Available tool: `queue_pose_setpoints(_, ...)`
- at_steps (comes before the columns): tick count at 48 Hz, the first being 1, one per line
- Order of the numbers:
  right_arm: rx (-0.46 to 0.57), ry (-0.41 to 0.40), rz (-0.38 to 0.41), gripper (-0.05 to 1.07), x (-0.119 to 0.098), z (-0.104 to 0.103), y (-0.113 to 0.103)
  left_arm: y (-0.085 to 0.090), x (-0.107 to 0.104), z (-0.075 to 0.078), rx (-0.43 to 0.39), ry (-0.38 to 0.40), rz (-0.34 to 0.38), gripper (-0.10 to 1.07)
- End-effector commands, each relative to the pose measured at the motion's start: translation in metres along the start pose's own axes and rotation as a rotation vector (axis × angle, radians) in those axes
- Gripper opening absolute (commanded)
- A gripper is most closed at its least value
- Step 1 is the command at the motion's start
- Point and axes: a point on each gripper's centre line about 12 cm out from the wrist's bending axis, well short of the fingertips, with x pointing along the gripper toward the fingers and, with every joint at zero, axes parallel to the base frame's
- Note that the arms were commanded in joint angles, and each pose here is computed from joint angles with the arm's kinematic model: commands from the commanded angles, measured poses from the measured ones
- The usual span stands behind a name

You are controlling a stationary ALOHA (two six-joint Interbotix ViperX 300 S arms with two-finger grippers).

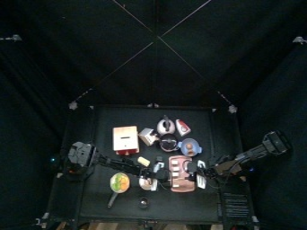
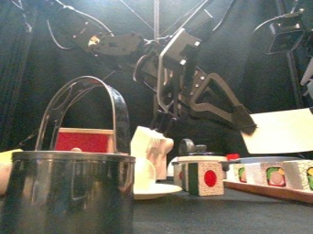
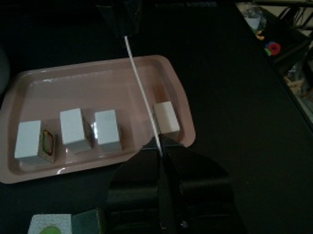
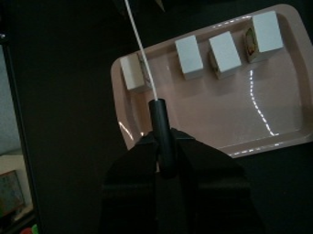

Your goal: Put cleaver back in holder

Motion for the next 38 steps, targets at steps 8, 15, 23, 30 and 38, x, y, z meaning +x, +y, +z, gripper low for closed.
queue_pose_setpoints(8,0.034,-0.056,0.012,0.37,-0.006,0.017,0.001,-0.001,-0.036,0.034,-0.006,-0.095,-0.003,0.75)
queue_pose_setpoints(15,0.064,-0.080,0.007,0.37,-0.014,0.028,0.000,0.022,-0.068,0.037,-0.044,-0.108,0.047,0.76)
queue_pose_setpoints(23,0.188,-0.145,-0.051,0.37,-0.035,0.059,-0.017,0.038,-0.114,0.049,-0.077,-0.164,0.089,0.76)
queue_pose_setpoints(30,0.312,-0.238,-0.117,0.37,-0.055,0.098,-0.040,0.064,-0.164,0.044,-0.097,-0.219,0.163,0.76)
queue_pose_setpoints(38,0.416,-0.315,-0.150,0.37,-0.071,0.134,-0.057,0.107,-0.213,0.029,-0.106,-0.280,0.305,0.76)
